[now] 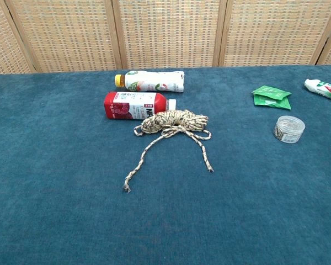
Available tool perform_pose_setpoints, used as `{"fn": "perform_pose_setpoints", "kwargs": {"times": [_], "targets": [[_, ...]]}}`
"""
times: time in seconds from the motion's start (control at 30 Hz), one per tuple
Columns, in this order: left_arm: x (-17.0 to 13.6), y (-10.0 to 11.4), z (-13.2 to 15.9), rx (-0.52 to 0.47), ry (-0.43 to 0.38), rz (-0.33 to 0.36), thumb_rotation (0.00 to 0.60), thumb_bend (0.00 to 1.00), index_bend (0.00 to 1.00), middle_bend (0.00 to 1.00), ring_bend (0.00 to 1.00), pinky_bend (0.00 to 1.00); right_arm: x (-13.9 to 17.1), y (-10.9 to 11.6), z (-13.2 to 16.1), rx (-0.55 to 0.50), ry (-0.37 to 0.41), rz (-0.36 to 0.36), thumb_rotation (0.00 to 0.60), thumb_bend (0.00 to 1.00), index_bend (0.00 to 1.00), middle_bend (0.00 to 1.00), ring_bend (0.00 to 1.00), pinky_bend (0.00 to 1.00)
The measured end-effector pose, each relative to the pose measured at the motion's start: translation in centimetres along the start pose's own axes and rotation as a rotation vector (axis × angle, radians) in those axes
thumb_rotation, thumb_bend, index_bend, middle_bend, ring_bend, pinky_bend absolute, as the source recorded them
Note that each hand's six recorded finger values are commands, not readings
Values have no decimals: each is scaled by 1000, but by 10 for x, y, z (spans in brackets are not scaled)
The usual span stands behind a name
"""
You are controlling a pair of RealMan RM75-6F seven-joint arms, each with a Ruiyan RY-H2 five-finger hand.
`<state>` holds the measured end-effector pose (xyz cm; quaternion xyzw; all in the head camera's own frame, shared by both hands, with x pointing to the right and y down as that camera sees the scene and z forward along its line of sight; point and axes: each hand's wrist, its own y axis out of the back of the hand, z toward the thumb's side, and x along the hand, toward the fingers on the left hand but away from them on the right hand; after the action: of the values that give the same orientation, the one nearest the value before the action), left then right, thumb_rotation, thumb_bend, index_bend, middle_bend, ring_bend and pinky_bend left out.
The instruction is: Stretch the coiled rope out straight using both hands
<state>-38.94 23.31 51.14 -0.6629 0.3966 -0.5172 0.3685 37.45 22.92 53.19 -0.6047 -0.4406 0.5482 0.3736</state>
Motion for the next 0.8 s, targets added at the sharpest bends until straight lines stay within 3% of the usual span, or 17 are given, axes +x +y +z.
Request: {"fn": "perform_pose_setpoints", "kwargs": {"times": [0.27, 0.33, 0.53, 0.8], "targets": [[0, 1, -1, -9, 6, -3, 600, 0, 0, 0, 0, 0, -3, -7, 0, 15, -1, 27, 600, 0, 48, 0, 0, 0], [1, 2, -2, -13, 8, 1, 600, 0, 0, 0, 0, 0, -6, -11, 1, 21, 3, 42, 600, 46, 58, 0, 0, 0], [6, -1, -2, -12, 11, -19, 600, 0, 0, 0, 0, 0, -32, -22, 21, 68, 90, 109, 600, 433, 242, 0, 0, 0], [16, -6, -1, -9, 28, -49, 600, 0, 0, 0, 0, 0, -85, -38, 85, 59, 331, 247, 600, 746, 314, 0, 0, 0]]}}
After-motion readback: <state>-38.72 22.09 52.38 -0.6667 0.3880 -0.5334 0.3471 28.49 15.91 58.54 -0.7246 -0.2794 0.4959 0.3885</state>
